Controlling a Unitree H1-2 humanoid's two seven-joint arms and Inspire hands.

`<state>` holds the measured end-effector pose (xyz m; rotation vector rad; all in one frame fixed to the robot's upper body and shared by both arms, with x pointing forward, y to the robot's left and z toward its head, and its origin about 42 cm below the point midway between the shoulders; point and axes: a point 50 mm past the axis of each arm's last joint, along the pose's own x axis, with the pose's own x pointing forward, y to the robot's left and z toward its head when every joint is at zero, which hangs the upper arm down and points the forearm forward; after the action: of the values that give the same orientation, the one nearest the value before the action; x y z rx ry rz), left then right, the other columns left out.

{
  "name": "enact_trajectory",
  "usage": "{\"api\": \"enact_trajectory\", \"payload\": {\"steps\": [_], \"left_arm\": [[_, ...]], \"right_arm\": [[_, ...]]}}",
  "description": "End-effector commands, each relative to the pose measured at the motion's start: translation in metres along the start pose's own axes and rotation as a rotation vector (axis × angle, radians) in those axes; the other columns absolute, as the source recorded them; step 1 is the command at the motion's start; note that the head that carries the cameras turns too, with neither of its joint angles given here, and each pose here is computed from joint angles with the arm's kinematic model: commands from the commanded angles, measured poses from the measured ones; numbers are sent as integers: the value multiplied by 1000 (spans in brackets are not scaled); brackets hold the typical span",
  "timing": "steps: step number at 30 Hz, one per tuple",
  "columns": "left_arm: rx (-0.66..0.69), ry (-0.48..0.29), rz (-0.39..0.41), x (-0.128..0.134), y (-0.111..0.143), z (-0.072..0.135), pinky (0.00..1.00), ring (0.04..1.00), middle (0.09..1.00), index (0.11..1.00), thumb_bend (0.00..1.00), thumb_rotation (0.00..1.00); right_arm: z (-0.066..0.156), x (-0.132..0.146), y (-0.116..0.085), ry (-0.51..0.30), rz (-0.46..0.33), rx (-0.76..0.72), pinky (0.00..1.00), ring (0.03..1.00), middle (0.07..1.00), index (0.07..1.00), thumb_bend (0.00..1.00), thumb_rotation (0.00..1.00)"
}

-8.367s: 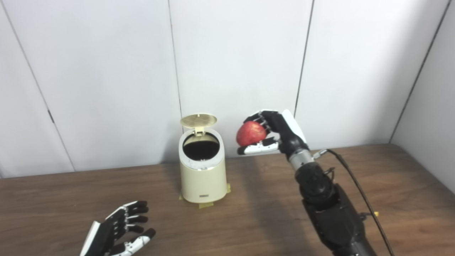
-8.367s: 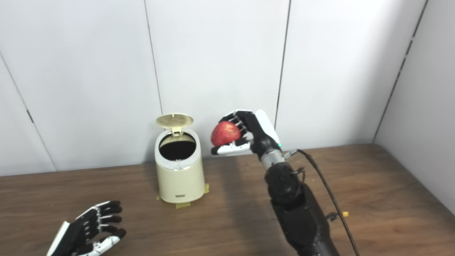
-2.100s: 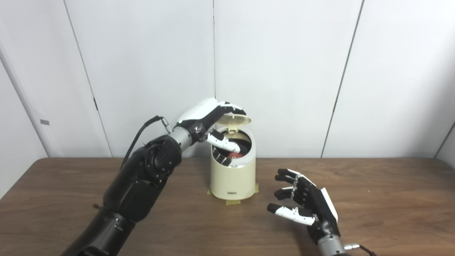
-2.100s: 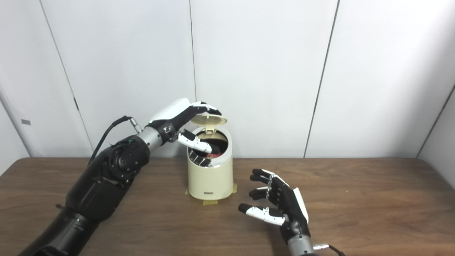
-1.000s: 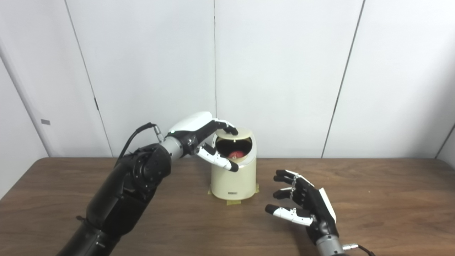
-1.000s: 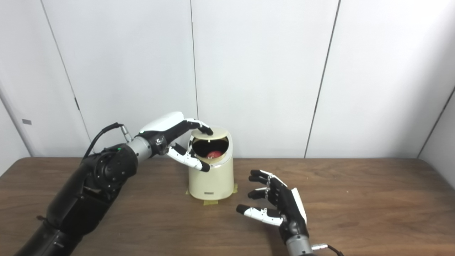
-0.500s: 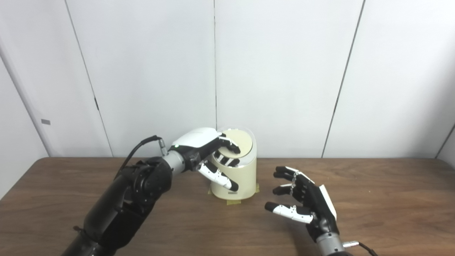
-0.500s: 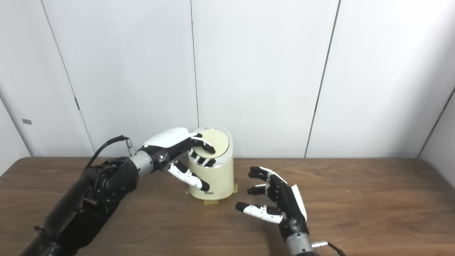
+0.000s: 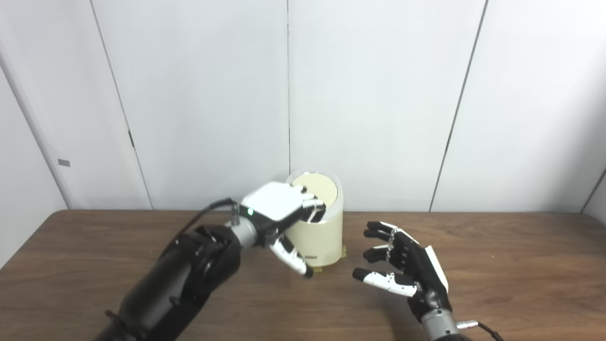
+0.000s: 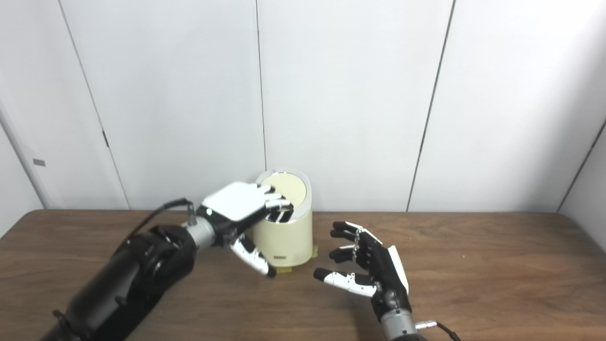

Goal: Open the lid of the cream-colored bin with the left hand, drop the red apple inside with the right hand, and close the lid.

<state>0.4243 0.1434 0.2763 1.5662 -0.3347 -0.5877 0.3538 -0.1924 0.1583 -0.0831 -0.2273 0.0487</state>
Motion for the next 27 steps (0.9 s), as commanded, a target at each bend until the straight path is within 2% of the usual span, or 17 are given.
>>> {"api": "enact_trajectory", "payload": {"steps": [1, 7, 9, 12, 14, 16, 20, 21, 25, 27], "left_arm": [[14, 54, -40, 5, -2, -9, 1000, 1000, 996, 971, 999, 409], [-2, 68, -49, 3, -5, -13, 1000, 1000, 987, 965, 999, 419], [-22, 63, -17, -1, 0, -13, 1000, 1000, 980, 962, 998, 428], [-80, 59, 81, -13, 11, -13, 1000, 1000, 957, 950, 980, 429], [-158, 41, 181, -25, 19, -14, 1000, 1000, 950, 938, 943, 420], [-207, 32, 232, -33, 23, -14, 1000, 1000, 948, 928, 906, 407], [-378, -2, 481, -67, 15, -24, 999, 994, 930, 911, 815, 367], [-425, -2, 521, -74, 10, -26, 918, 967, 926, 903, 796, 357], [-594, 27, 607, -95, -16, -31, 758, 897, 901, 881, 751, 309], [-702, 58, 624, -105, -34, -34, 731, 876, 892, 871, 729, 303]], "right_arm": [[19, 11, 2, -73, 1, 9, 558, 550, 725, 724, 821, 182], [19, 11, 1, -77, 6, 10, 556, 554, 726, 724, 818, 185], [19, 11, 1, -79, 6, 7, 545, 550, 723, 719, 819, 182], [19, 10, 1, -81, 7, 9, 549, 551, 724, 719, 811, 169], [19, 10, 1, -79, 3, 10, 543, 554, 726, 721, 809, 166], [19, 10, 1, -76, 0, 11, 541, 560, 726, 723, 808, 164], [19, 10, -1, -74, -4, 4, 527, 567, 724, 726, 804, 167], [19, 10, -2, -75, -4, 2, 528, 570, 723, 728, 803, 175], [19, 9, -3, -76, -2, 2, 539, 565, 724, 727, 797, 162], [20, 8, -5, -75, -2, -2, 542, 562, 724, 725, 799, 159]]}}
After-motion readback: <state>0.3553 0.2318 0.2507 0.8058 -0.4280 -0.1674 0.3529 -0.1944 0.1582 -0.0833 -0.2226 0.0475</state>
